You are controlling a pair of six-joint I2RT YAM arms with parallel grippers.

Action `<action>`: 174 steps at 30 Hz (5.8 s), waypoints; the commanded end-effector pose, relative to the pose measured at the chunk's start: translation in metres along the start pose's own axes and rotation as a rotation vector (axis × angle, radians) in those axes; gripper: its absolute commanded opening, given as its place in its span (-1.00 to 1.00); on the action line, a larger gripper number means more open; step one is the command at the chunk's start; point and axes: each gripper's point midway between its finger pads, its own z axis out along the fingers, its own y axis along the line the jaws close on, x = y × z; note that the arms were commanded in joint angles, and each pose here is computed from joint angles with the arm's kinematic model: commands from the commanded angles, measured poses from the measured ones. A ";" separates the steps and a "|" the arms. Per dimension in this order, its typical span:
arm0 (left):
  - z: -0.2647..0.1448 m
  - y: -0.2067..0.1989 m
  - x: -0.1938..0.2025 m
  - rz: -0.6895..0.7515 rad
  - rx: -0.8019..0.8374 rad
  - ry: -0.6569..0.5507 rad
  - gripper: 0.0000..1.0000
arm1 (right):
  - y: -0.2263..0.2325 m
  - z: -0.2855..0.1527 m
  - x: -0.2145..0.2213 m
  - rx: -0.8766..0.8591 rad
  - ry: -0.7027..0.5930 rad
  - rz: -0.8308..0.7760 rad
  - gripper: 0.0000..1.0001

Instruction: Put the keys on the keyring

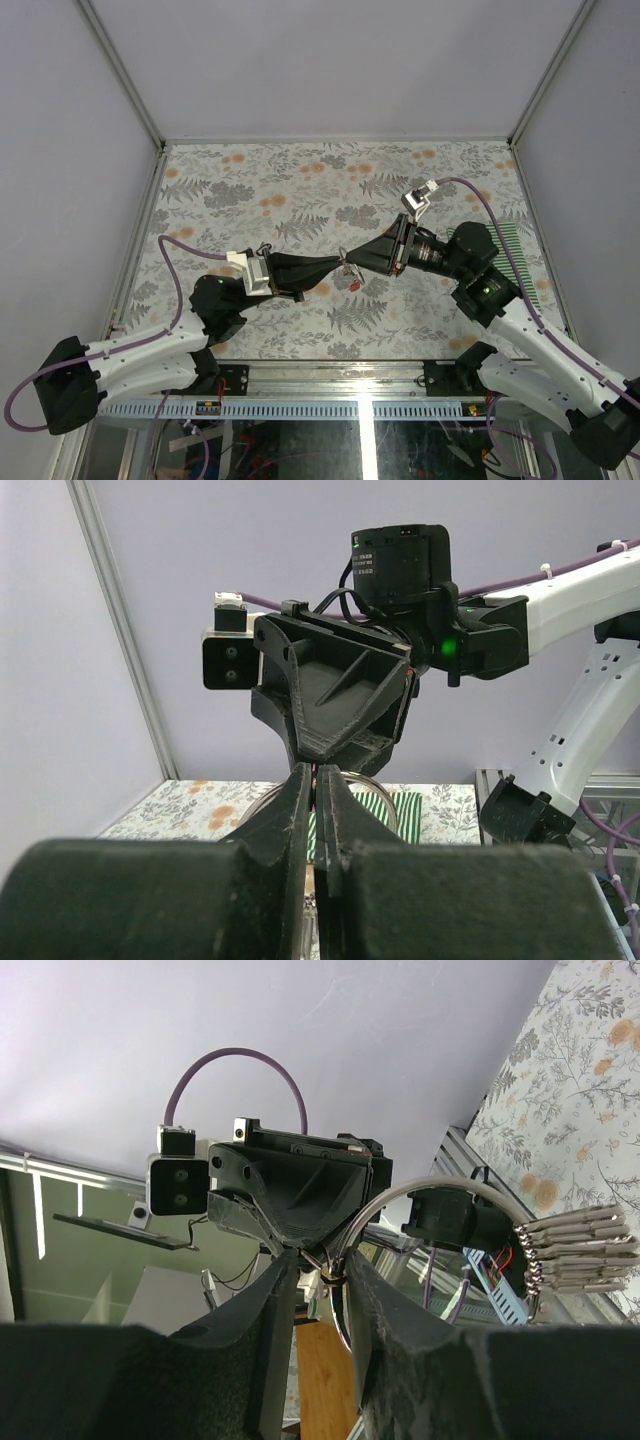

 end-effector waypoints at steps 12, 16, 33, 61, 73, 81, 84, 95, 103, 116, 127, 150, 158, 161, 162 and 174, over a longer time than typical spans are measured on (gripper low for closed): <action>0.010 -0.001 -0.032 0.059 0.025 -0.100 -1.00 | 0.018 0.000 0.002 -0.076 0.027 -0.033 -0.63; 0.010 -0.001 -0.030 0.056 0.023 -0.094 -1.00 | 0.020 0.000 0.002 -0.085 0.028 -0.042 -0.84; -0.017 0.041 -0.016 -0.184 -0.323 0.157 0.03 | -0.009 -0.019 -0.043 0.163 -0.265 -0.258 -1.00; -0.215 0.150 0.141 -0.495 -1.316 1.103 0.07 | -0.064 -0.049 -0.054 0.475 -0.308 -0.387 -1.00; -0.254 0.172 0.185 -0.520 -1.352 1.323 -0.02 | -0.083 -0.058 -0.051 0.554 -0.285 -0.423 -1.00; -0.262 0.194 0.206 -0.484 -1.478 1.264 -0.01 | -0.088 -0.057 -0.047 0.551 -0.270 -0.417 -1.00; -0.276 0.202 0.209 -0.435 -1.571 1.254 -0.02 | -0.088 -0.056 -0.046 0.548 -0.266 -0.413 -1.00; -0.284 0.210 0.234 -0.428 -1.614 1.250 -0.10 | -0.093 -0.053 -0.042 0.541 -0.252 -0.395 -1.00; -0.296 0.210 0.244 -0.403 -1.650 1.276 -0.17 | -0.096 -0.053 -0.041 0.545 -0.244 -0.391 -1.00; -0.305 0.209 0.256 -0.394 -1.656 1.312 -0.39 | -0.096 -0.050 -0.040 0.536 -0.235 -0.389 -1.00; -0.312 0.207 0.254 -0.365 -1.663 1.337 -0.95 | -0.095 -0.048 -0.040 0.529 -0.228 -0.391 -1.00; -0.182 0.170 0.176 -0.463 -1.124 1.085 -1.00 | -0.081 -0.051 -0.048 0.529 -0.167 -0.633 -1.00; -0.128 0.136 0.140 -0.519 -0.840 0.988 -1.00 | -0.060 -0.047 -0.048 0.403 -0.141 -0.881 -1.00; -0.106 0.117 0.125 -0.548 -0.703 0.950 -1.00 | -0.056 -0.046 -0.044 0.366 -0.116 -0.936 -1.00; -0.099 0.112 0.118 -0.557 -0.659 0.929 -1.00 | -0.054 -0.046 -0.043 0.355 -0.110 -0.953 -1.00; -0.017 0.046 0.030 -0.732 -0.183 0.616 -1.00 | -0.010 -0.050 -0.041 0.142 -0.225 -1.169 -1.00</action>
